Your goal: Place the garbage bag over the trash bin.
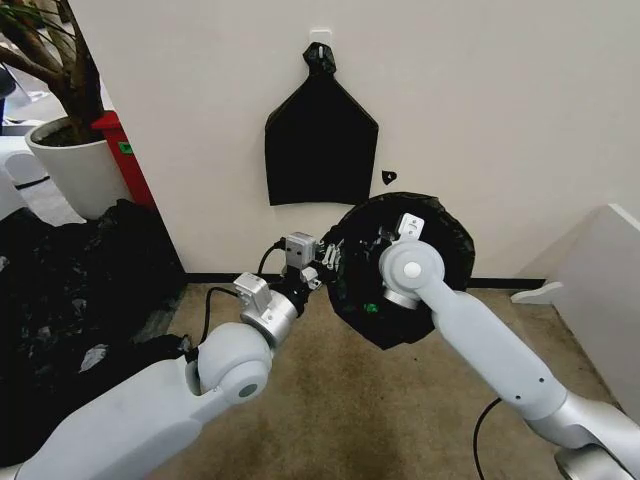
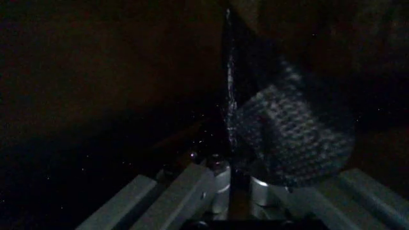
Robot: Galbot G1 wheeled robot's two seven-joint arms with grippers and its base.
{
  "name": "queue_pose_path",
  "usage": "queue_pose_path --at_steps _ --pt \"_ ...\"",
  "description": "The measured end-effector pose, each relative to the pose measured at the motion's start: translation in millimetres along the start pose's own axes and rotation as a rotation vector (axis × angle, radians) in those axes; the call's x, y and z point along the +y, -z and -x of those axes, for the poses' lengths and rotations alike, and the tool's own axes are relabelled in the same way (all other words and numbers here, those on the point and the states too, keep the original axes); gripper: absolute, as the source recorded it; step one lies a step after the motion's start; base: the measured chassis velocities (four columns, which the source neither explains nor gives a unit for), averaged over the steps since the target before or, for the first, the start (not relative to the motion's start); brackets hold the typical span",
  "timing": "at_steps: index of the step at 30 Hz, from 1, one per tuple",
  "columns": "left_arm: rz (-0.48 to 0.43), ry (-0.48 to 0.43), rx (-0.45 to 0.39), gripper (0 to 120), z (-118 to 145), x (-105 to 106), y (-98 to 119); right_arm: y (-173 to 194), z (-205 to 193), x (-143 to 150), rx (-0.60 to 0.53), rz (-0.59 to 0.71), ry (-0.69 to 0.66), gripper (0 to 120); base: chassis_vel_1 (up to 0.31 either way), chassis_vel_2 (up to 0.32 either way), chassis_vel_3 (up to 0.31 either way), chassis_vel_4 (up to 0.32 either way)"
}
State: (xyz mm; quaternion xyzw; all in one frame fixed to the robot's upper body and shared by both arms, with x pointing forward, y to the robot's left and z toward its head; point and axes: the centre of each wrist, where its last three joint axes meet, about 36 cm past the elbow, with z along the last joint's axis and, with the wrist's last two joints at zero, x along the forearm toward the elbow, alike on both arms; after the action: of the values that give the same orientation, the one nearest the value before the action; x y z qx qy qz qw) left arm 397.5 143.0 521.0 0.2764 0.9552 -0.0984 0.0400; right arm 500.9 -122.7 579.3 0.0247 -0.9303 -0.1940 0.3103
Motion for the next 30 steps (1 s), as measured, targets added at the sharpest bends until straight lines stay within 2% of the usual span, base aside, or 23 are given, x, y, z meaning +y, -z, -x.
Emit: queue_pose_path --at_steps 16,24,30 --pt "0.000 -0.006 -0.029 5 2 0 10 -7 23 -30 0.032 -0.003 -0.094 0 0.000 0.000 0.000 0.000" --pt "0.002 0.000 -0.016 5 1 1 5 0 -4 -15 0.004 -0.011 -0.042 0 0.000 0.000 0.000 0.000" --pt "0.006 0.006 -0.012 5 3 3 3 -6 -21 -4 0.028 -0.024 -0.003 0 0.000 0.000 0.000 0.000"
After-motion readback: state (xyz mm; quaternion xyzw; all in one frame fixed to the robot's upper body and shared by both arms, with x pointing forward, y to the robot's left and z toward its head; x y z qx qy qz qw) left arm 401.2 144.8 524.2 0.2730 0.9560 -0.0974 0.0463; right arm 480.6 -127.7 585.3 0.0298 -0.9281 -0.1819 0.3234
